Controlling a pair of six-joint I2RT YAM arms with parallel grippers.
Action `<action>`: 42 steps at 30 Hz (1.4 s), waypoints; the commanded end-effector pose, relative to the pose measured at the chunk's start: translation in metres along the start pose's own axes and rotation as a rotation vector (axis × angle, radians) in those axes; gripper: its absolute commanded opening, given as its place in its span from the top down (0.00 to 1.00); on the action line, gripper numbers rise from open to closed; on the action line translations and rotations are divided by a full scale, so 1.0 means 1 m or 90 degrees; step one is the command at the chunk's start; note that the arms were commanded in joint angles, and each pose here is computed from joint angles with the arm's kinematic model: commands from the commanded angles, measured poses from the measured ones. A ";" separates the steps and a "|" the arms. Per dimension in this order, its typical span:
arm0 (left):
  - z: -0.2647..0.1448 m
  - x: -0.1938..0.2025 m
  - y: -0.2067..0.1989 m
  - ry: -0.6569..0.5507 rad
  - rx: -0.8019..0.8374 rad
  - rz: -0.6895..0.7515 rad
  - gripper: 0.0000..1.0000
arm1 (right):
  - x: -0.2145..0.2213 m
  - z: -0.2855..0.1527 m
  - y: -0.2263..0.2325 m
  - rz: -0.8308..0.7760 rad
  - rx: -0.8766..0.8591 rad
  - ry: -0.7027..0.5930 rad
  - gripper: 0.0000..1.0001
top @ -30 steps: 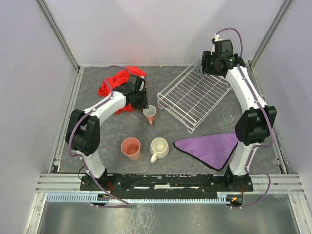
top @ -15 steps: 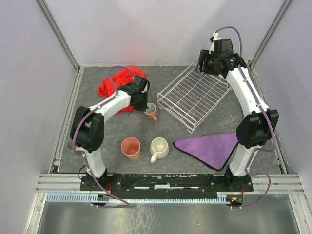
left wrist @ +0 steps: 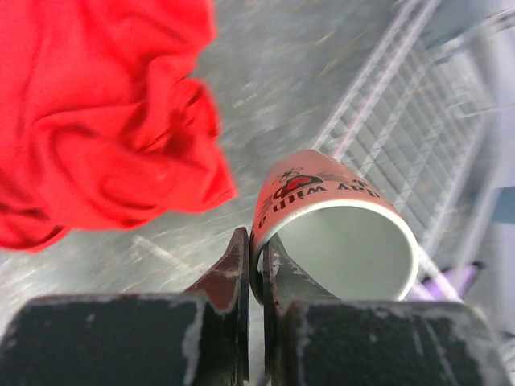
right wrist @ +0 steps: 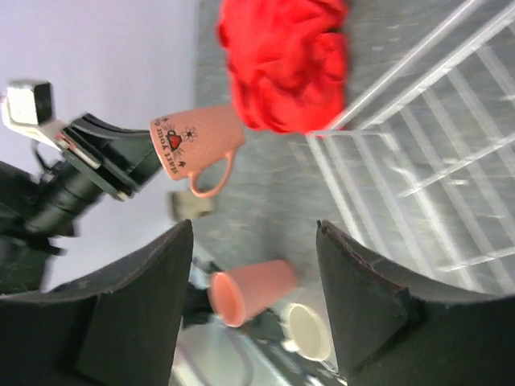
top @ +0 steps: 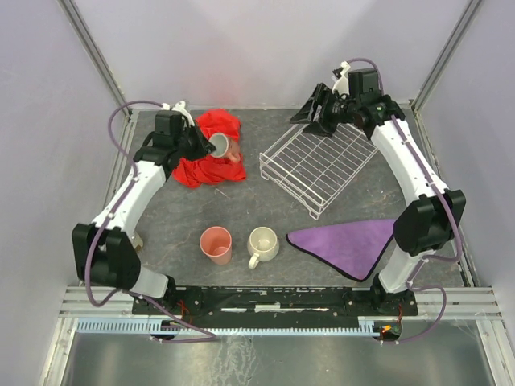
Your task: Load the cups into the dish rack
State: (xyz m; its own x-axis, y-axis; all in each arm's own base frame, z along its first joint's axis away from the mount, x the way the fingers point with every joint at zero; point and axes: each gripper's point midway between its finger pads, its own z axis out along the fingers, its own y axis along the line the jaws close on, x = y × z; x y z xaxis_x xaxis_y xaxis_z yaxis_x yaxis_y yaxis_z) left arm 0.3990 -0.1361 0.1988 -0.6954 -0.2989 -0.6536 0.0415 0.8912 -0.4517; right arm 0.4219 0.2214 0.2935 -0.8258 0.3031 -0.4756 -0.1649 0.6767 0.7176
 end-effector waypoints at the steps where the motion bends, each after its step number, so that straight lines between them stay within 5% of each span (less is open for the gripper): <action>1: -0.037 -0.057 -0.082 -0.141 0.257 -0.083 0.97 | 0.007 -0.021 0.085 0.150 -0.241 0.044 0.30; 11: -0.062 -0.088 -0.137 -0.178 0.527 -0.252 0.97 | 0.022 -0.014 0.151 0.325 -0.462 0.115 0.28; 29: -0.075 -0.090 -0.138 -0.205 0.521 -0.215 0.97 | 0.041 -0.002 0.159 0.358 -0.473 0.156 0.30; 42: -0.076 -0.080 -0.142 -0.200 0.489 -0.117 0.97 | 0.053 0.021 0.166 0.348 -0.466 0.162 0.55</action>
State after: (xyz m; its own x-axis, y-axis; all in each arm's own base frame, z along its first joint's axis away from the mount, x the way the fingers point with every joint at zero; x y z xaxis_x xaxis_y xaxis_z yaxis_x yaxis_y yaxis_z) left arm 0.4109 -0.2084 0.3109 -0.5931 -0.6421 -0.4857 0.3308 0.3557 -0.8741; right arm 0.3625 0.3576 0.3507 -0.9553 0.2418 0.1701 0.1529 -0.0885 0.9843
